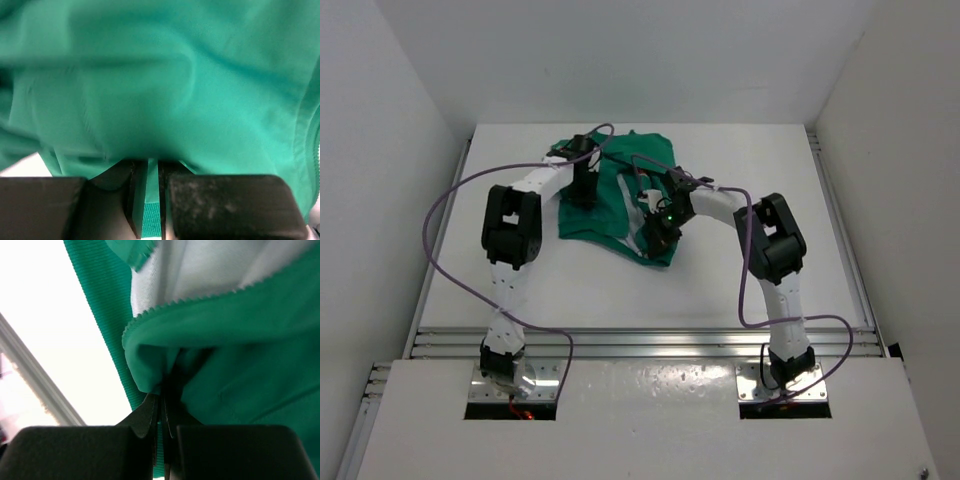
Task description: Zip up the jacket
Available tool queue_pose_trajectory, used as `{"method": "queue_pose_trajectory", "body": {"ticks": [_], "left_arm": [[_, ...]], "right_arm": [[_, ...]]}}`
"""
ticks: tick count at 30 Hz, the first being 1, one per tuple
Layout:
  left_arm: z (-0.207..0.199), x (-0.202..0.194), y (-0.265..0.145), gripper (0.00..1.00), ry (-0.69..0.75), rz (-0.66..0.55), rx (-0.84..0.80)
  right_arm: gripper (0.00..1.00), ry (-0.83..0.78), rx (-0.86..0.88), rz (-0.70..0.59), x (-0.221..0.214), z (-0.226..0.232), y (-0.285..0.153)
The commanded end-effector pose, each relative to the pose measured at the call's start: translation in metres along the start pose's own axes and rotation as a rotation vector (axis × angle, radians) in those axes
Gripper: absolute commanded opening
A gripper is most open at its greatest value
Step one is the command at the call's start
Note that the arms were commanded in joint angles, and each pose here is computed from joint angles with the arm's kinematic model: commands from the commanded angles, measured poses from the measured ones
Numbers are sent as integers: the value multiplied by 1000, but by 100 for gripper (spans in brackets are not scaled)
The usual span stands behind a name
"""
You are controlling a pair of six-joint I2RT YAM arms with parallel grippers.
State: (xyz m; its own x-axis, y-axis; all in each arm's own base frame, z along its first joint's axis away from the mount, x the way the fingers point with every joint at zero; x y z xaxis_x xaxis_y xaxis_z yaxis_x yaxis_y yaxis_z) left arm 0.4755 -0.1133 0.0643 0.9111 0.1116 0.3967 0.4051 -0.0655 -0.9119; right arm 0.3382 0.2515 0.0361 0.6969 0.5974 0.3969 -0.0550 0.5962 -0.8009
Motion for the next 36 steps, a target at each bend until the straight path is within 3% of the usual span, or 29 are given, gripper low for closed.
{"method": "queue_pose_trajectory", "body": {"ticks": [1, 7, 11, 16, 23, 25, 26, 28, 30, 36], "left_arm": [[-16, -17, 17, 19, 93, 16, -69], [26, -70, -26, 19, 124, 117, -94], [37, -67, -64, 31, 135, 55, -148], [-10, -56, -101, 42, 200, -50, -256], [-62, -79, -99, 47, 227, -80, -167], [-70, -92, -96, 54, 237, -66, -150], [-72, -93, -97, 62, 225, -70, -141], [-74, -100, -92, 64, 217, -53, -130], [-76, -105, -90, 73, 192, -41, -108], [-84, -125, -81, 73, 177, -12, -60]], "right_arm": [[0, 60, 36, 42, -15, 12, -10], [0, 72, 40, -56, 19, 5, -9], [0, 73, 33, -81, 26, 1, -6], [0, 123, 32, -108, 28, -5, -7], [0, 217, 33, -138, 30, -8, -5], [0, 279, 32, -144, 26, -12, -5], [0, 287, 32, -152, 27, -13, -6], [0, 347, 30, -156, 23, -16, -8], [0, 390, 40, -172, 23, -20, -12], [0, 414, 60, -176, 17, -20, -14]]}}
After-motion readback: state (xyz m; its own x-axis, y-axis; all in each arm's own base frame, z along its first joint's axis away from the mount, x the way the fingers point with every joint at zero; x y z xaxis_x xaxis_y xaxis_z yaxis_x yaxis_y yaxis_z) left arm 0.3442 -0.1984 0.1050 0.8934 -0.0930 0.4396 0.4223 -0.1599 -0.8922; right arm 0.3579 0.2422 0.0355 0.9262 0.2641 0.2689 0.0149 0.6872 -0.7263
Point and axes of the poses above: each gripper's point midway between its finger pads, its own y axis out along the fingers, its own z axis along the line the jaws close on, x = y × z, the point moved 5 cm from there along -y, back along the fingers, and after that the axes turned 10 degrees about -y, right-handed, at the moved point
